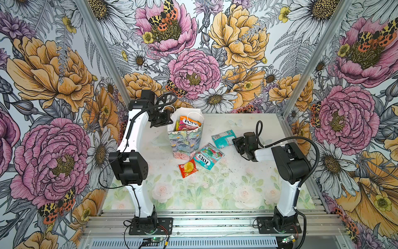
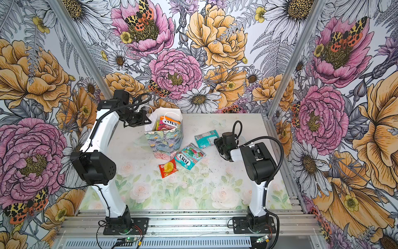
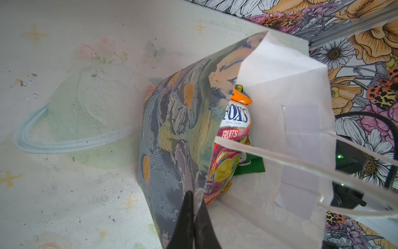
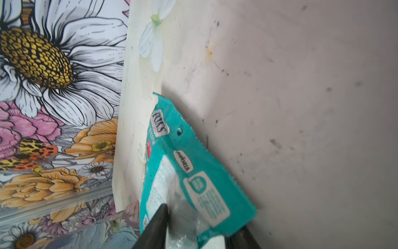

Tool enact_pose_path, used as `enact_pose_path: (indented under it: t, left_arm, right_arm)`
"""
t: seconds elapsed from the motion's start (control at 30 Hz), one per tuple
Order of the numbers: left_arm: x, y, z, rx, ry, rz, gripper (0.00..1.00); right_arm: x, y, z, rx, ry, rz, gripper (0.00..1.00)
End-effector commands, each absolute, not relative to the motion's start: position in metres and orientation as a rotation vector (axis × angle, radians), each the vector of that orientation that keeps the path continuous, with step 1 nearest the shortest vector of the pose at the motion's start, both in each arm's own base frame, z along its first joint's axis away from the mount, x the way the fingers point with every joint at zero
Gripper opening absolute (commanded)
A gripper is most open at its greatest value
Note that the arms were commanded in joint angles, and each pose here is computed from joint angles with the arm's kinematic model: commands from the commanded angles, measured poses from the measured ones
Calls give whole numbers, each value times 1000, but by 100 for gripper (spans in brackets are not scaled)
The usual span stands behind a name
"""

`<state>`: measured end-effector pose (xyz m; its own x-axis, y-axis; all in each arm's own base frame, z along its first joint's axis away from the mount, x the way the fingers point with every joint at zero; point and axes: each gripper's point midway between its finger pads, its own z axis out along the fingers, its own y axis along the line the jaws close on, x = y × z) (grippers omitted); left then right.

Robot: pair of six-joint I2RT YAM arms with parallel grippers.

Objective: Place the snacks into the paper bag
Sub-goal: Rotate the snack at the top-center of the table, then pick up the snack from the top-center of the table.

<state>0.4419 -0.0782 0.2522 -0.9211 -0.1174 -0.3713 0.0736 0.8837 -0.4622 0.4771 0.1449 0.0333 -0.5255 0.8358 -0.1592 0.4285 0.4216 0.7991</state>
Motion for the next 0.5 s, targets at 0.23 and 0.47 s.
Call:
enact_pose_path:
  t: [0.23,0.47]
  left_arm:
    - [434,-79,264,-15,2636,-717,0]
    - [435,-77,263,-21,2638,-717,0]
  right_arm:
    - [494,140,50,866,2187,937,0]
    - [493,143,76,687,2233,910,0]
